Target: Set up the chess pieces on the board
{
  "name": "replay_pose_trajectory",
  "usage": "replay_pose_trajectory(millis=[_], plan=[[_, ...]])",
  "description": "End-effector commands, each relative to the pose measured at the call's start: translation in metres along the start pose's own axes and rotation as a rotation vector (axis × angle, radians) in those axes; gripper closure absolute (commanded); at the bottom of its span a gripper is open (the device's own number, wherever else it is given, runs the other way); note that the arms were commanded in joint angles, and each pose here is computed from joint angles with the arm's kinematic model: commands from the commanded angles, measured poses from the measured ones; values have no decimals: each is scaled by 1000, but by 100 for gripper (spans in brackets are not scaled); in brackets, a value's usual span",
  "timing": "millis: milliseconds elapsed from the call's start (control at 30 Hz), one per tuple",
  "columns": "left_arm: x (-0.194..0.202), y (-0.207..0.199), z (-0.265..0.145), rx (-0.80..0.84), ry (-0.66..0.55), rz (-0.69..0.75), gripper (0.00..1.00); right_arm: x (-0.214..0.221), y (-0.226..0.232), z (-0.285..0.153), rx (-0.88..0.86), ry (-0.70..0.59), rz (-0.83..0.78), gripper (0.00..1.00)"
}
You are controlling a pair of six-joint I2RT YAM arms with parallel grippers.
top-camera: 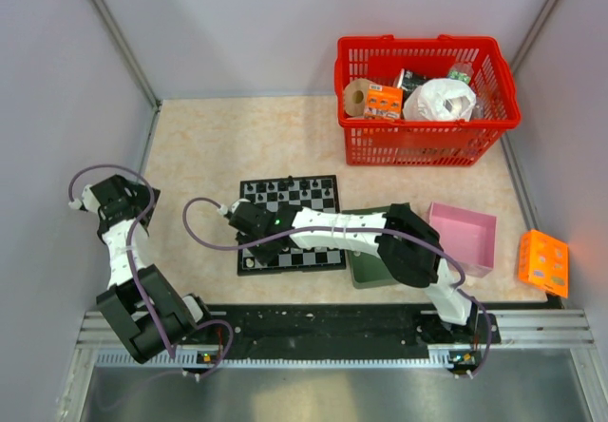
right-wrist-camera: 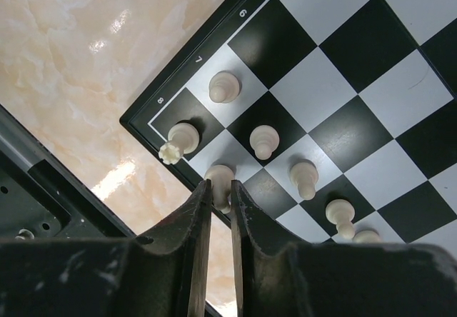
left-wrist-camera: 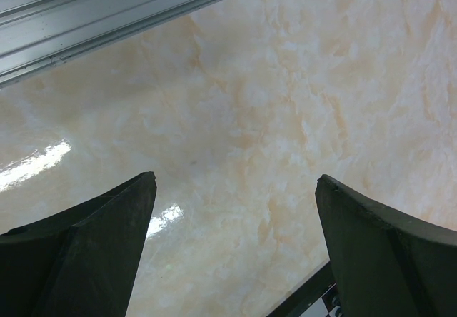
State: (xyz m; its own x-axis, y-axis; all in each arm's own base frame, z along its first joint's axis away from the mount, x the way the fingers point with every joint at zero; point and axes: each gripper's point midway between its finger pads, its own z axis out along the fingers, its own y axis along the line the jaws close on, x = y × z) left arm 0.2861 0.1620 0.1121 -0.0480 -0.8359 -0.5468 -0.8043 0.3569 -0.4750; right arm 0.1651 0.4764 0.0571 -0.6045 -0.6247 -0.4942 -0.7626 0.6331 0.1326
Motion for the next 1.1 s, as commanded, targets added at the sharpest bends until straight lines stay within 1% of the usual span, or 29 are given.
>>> replay_pose_trajectory(millis=[0, 133, 200, 333, 400, 500, 600, 667, 700, 800, 933, 1067], plan=[[-9, -4, -2, 29, -35, -2, 1, -20, 11, -3, -8, -55, -4, 83], [-8, -4, -1, 30, -31, -2, 1, -22, 11, -7, -6, -62, -5, 79], [-9, -4, -2, 33, -34, -3, 1, -24, 12, -8, -11, -69, -6, 79], [-11, -5, -3, 34, -39, -2, 1, -32, 13, -24, -17, -103, -6, 78], [-12, -5, -4, 33, -40, -1, 1, -41, 13, -38, -21, -139, -10, 73], [-12, -4, -4, 32, -42, -3, 1, -53, 12, -61, -21, -198, -16, 63], [-12, -3, -5, 30, -43, -2, 1, -64, -1, -92, -4, -275, 14, 60], [-13, -3, -6, 32, -47, -7, 1, -58, -19, -103, 19, -294, 54, 60], [-10, -7, -7, 56, -29, -8, 1, -58, -27, -112, 24, -317, 80, 59], [-9, -7, -7, 62, -25, -8, 1, -45, -67, -129, 78, -349, 171, 59], [-8, -9, -7, 71, -21, -11, 1, -9, -125, -142, 180, -350, 313, 58], [-8, -8, -5, 67, -19, -8, 1, 36, -180, -144, 252, -300, 442, 57]])
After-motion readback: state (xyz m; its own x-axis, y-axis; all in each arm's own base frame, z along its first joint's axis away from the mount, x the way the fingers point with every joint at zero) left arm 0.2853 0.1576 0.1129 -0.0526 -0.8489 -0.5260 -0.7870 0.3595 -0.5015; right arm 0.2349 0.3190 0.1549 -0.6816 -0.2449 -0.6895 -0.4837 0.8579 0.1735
